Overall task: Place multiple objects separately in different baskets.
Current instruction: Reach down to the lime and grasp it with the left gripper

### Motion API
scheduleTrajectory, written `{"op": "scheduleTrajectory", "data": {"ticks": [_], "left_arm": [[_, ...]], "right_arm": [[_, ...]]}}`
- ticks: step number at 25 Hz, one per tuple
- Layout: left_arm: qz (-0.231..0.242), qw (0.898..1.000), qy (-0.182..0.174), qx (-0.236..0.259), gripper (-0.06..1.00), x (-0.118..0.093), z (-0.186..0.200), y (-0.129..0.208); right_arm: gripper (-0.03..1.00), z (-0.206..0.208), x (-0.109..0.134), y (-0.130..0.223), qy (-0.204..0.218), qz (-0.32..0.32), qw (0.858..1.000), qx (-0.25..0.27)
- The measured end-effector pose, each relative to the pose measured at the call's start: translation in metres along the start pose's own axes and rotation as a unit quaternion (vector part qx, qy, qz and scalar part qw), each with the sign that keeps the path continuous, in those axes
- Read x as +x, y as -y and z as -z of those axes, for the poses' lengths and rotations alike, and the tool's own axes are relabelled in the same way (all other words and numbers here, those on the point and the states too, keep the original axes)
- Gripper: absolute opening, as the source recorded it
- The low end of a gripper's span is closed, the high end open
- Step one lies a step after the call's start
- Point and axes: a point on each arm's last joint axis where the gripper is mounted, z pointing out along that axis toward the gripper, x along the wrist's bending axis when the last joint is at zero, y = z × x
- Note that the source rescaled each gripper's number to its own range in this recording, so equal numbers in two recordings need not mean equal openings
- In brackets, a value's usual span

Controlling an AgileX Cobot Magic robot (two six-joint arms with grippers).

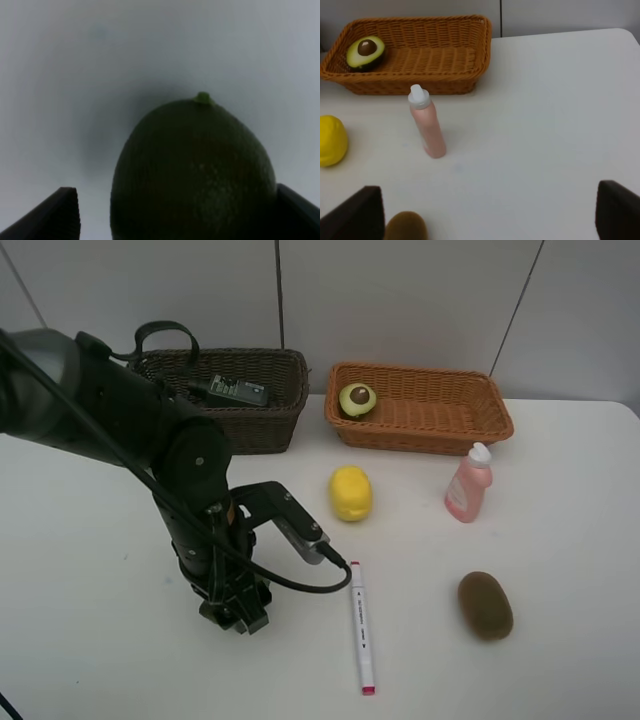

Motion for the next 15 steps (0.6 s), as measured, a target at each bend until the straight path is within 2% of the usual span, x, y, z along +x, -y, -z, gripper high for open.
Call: {"op": "scheduleTrajectory", "data": {"ticks": [4, 11, 15], "left_arm": [[0.002, 1.000, 0.004, 0.025, 0.90, 0.000, 0.003, 0.002], [-0.023, 0.999, 0.005, 0.023, 0.90, 0.001, 0.009, -0.010], [-0.023, 0.997, 0.013, 0.067, 0.90, 0.002, -0.003, -0.019]], "right_arm": [[1.00, 0.000, 0.000, 0.000, 0.000, 0.000, 1.000, 0.000], [1.00, 0.000, 0.000, 0.000, 0.000, 0.000, 1.000, 0.000], [1.00, 0.000, 0.000, 0.000, 0.000, 0.000, 1.000, 0.000]]}}
